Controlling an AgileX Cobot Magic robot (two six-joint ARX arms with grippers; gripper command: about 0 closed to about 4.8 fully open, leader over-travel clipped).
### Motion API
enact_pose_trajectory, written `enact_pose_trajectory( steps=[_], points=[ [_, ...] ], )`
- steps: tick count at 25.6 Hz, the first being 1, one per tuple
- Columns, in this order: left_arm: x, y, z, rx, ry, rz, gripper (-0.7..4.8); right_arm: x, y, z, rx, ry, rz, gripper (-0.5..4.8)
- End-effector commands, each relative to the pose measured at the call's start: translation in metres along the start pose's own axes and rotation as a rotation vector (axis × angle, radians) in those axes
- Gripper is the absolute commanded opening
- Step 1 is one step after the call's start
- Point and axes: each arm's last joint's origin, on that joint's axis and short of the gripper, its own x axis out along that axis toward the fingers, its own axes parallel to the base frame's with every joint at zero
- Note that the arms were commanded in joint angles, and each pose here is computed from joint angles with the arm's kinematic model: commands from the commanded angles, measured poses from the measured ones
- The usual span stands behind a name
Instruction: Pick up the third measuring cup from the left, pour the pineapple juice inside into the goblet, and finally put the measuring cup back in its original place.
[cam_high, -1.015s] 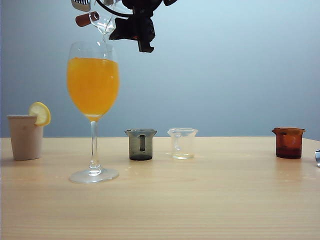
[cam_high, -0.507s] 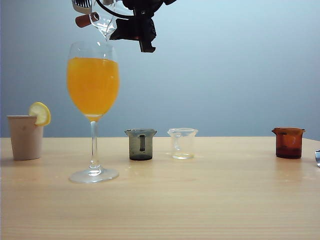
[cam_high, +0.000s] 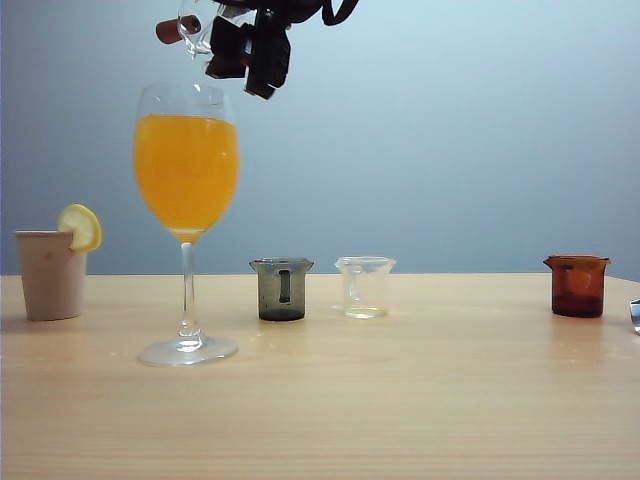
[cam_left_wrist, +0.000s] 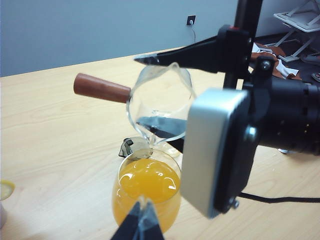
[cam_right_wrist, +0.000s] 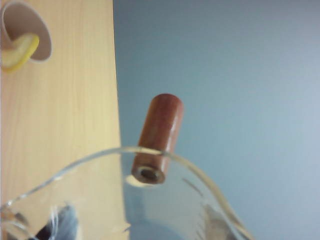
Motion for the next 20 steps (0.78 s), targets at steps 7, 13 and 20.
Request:
enact_pose_trajectory(
  steps=[7, 13, 20],
  points=[
    [-0.002, 0.0, 0.003, 0.001, -0.016, -0.006, -0.05, -0.002, -0.011, 0.0, 0.322, 0.007, -0.083, 1.07],
    [-0.002, 0.0, 0.003, 0.001, -0.016, -0.006, -0.05, -0.009, -0.033, -0.02, 0.554, 0.07, -0.211, 1.07],
    [-0.002, 0.0, 0.003, 0.001, -0.016, -0.006, -0.05, -0.03, -0.07, -0.072, 0.814, 0.139, -0.386, 1.07]
  ],
)
